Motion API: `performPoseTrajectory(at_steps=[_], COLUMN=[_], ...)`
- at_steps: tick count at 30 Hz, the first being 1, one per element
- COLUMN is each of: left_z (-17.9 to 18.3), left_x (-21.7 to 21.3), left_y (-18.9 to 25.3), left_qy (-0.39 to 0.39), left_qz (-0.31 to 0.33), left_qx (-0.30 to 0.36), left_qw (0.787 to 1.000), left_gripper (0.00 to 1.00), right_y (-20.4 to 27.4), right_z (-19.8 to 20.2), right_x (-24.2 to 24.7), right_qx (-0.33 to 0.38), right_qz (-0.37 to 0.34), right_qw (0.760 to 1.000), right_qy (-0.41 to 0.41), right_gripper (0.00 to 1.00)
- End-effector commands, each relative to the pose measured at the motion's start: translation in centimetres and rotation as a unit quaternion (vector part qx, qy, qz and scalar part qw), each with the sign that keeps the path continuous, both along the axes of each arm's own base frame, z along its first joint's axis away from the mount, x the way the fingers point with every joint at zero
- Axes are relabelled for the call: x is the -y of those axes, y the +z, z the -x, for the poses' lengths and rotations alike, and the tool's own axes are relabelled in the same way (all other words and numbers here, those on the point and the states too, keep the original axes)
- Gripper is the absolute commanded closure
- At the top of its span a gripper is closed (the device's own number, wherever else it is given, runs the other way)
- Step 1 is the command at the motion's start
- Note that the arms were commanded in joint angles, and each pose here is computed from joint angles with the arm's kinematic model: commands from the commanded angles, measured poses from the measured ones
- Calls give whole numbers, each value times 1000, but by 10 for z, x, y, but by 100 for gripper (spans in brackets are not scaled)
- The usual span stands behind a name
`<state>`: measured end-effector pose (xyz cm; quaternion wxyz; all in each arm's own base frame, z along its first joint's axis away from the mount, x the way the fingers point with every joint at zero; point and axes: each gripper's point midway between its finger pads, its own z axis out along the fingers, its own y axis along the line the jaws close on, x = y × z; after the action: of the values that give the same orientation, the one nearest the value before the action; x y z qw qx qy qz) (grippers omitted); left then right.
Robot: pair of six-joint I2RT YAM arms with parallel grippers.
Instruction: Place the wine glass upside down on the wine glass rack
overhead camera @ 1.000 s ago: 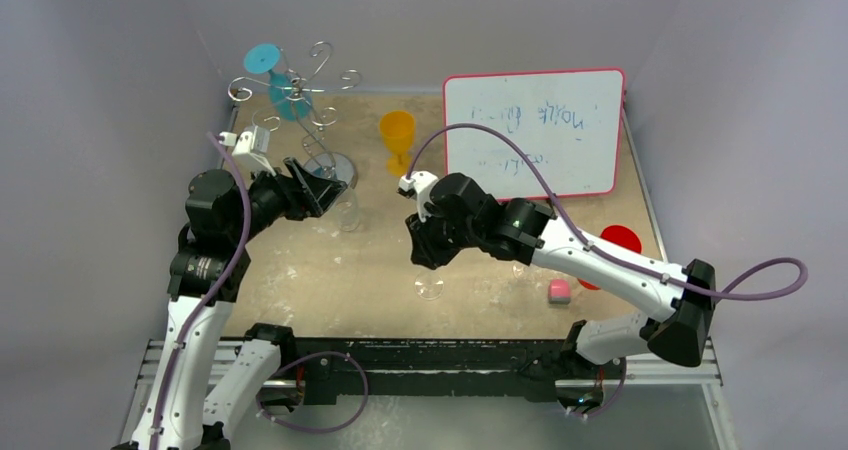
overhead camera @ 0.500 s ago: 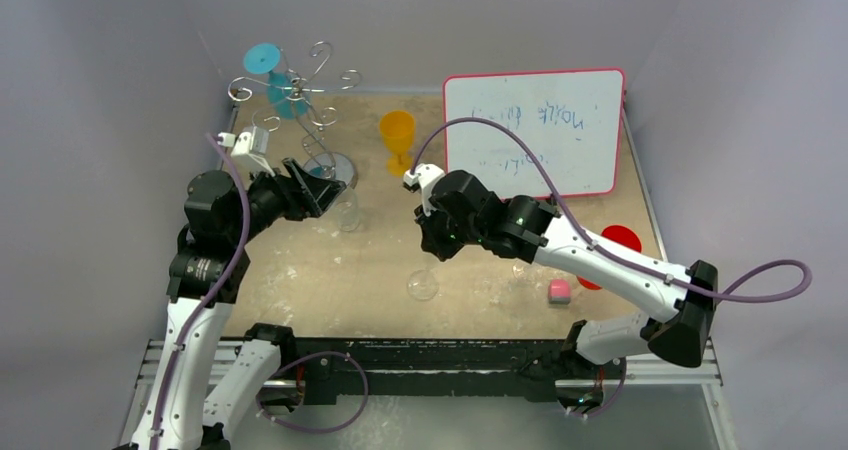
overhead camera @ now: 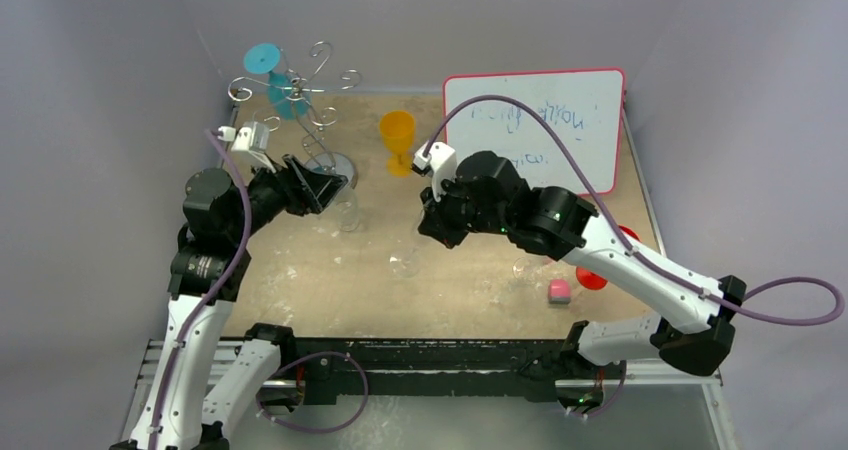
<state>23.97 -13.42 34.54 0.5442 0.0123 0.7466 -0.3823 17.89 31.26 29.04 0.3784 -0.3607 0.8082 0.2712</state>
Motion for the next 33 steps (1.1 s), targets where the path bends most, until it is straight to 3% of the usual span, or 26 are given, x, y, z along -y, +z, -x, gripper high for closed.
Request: performPoseTrajectory(at_steps=[1,6,12,15,19,22,27,33], left_z=[2,8,19,25,33,38,47,52], left_x=[12,25,34,36,40,38,34,32], left_y=[30,40,51,41,27,10,-10,-27], left_qy=[-39,-88,-140,-173,-223,-253,-294,-309], left_qz=[-18,-54,-123,-182,-259,-315,-365,-376], left_qx=[92,177,302,347,416,433,439,439], left_qw=[995,979,935,904,843,806,767,755], left_gripper=[38,39,39,38,38,37,36,36], right_y=[41,67,97,106,111,126,151,176], right_z=[-8,-16,-16,-16,-23,-18,-13,-6], right_x=[11,29,44,51,56,54,54,52], right_qx=[37,30,52,62,71,76,93,98], right_qz=[-36,-88,-136,-147,-151,-176,-206,-229], right_qw=[999,995,987,984,983,976,964,952], right_qy=[8,29,61,75,77,105,138,180], right_gripper=[100,100,100,100,100,100,100,100])
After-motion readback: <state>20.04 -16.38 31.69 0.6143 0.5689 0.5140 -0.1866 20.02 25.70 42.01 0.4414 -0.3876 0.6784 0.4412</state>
